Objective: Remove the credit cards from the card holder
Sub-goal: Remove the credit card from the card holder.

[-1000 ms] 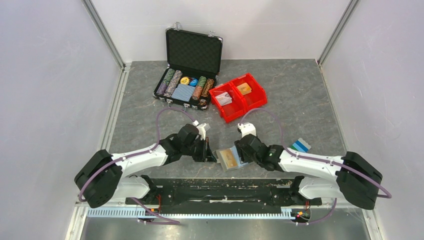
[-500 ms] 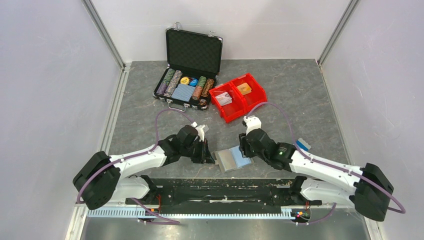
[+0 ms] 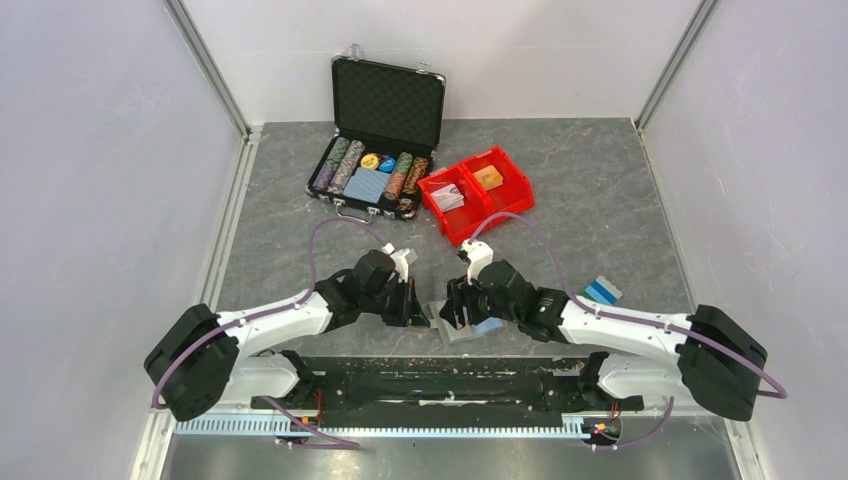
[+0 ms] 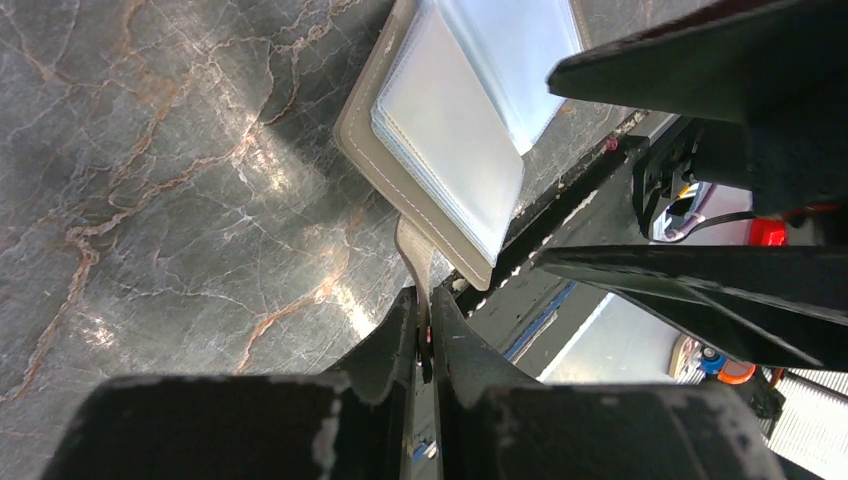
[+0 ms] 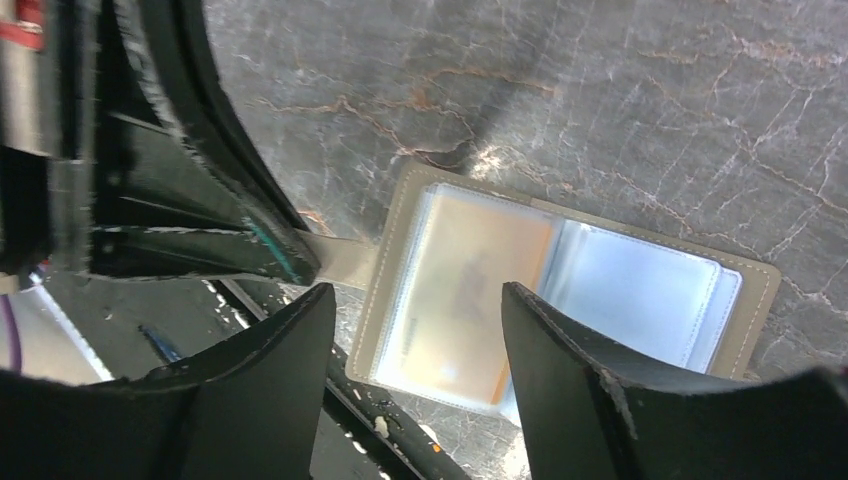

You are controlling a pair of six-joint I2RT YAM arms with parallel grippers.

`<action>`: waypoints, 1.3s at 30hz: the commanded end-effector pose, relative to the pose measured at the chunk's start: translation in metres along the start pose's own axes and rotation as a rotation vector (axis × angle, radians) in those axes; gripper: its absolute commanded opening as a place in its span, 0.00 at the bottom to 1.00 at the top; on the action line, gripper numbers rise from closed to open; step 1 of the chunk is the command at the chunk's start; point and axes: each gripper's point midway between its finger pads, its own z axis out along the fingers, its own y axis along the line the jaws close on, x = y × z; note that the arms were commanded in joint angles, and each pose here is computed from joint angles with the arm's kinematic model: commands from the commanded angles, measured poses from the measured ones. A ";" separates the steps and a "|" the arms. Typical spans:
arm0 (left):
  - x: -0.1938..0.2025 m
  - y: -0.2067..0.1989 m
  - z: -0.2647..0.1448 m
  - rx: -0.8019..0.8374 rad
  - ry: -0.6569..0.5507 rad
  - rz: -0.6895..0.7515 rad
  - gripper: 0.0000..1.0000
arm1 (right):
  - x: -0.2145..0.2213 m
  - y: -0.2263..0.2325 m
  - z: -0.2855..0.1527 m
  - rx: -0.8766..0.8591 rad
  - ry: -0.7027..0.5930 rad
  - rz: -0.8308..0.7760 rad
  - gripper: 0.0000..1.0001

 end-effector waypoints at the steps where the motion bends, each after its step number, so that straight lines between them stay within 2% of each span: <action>1: -0.003 -0.004 -0.003 0.024 -0.027 0.035 0.11 | 0.004 -0.001 0.009 0.001 0.003 -0.019 0.66; 12: -0.003 -0.004 -0.003 0.024 -0.029 0.036 0.09 | 0.034 -0.019 0.024 0.095 0.098 -0.052 0.67; 21: -0.003 -0.003 -0.004 0.017 -0.033 0.038 0.08 | 0.042 -0.041 0.023 0.207 0.111 -0.071 0.58; 39: -0.002 0.011 -0.005 -0.054 -0.039 0.030 0.10 | 0.041 -0.090 -0.013 0.480 0.108 -0.101 0.57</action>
